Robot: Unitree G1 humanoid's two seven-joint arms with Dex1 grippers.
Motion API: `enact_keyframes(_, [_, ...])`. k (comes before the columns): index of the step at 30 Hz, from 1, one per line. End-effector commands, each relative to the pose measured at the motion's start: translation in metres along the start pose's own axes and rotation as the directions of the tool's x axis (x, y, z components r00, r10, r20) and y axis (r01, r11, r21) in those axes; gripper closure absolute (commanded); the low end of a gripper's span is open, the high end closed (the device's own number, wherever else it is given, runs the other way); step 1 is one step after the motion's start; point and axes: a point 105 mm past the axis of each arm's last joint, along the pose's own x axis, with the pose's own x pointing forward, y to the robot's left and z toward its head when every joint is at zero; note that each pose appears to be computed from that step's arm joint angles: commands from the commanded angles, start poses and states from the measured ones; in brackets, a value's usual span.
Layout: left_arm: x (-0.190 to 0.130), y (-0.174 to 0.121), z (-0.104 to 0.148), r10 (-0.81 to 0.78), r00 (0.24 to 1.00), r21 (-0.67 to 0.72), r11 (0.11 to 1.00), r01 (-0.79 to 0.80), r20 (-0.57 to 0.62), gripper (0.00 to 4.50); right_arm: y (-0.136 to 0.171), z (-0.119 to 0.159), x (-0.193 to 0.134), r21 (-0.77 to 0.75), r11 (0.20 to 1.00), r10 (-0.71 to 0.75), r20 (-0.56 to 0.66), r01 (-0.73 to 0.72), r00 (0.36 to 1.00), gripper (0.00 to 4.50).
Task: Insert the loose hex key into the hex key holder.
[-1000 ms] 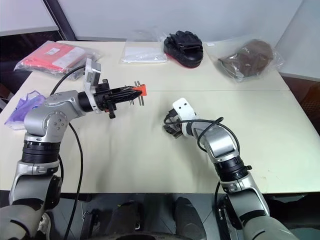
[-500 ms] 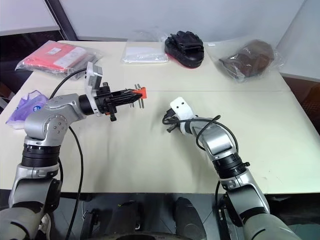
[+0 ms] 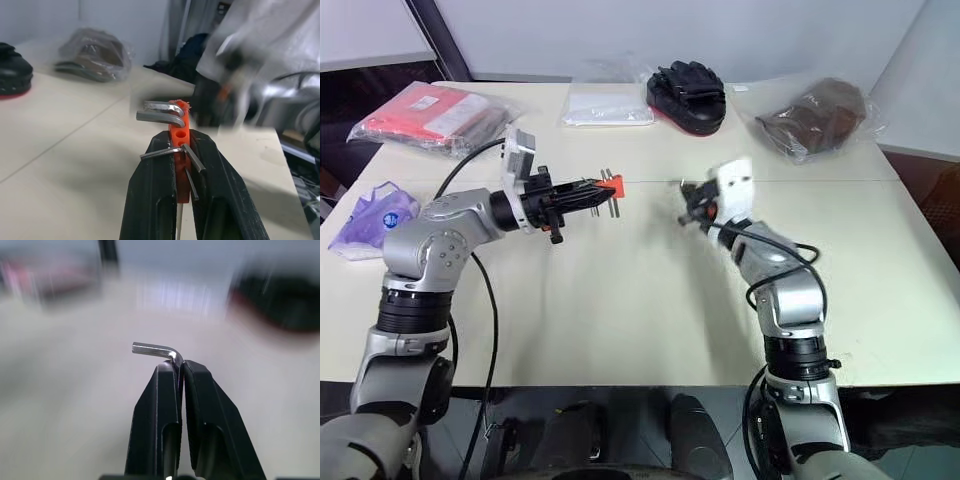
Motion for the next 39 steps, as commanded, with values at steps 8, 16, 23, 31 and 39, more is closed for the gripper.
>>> enact_keyframes(8, [0.028, 0.001, 0.022, -0.064, 0.996, 0.079, 0.995, 0.059, 0.059, 4.50, 0.040, 0.102, 0.008, 0.147, 0.982, 0.012, 0.569, -0.117, 0.822, 4.47])
enact_keyframes(16, [0.036, -0.001, 0.031, -0.086, 0.994, 0.121, 0.990, 0.077, 0.069, 4.50, 0.065, 0.091, 0.027, 0.115, 0.987, 0.022, 0.601, -0.114, 0.799, 4.47])
enact_keyframes(23, [0.031, 0.000, 0.034, -0.084, 0.994, 0.127, 0.989, 0.075, 0.068, 4.50, 0.063, 0.074, 0.030, 0.115, 0.990, -0.001, 0.577, -0.080, 0.817, 4.47])
enact_keyframes(31, [0.031, 0.002, 0.036, -0.074, 0.994, 0.131, 0.989, 0.063, 0.076, 4.50, 0.073, 0.065, 0.030, 0.072, 0.992, 0.049, 0.559, -0.107, 0.827, 4.47])
enact_keyframes(39, [0.029, 0.004, 0.036, -0.060, 0.995, 0.130, 0.990, 0.049, 0.079, 4.50, 0.076, 0.058, 0.029, 0.049, 0.992, 0.069, 0.541, -0.113, 0.838, 4.47])
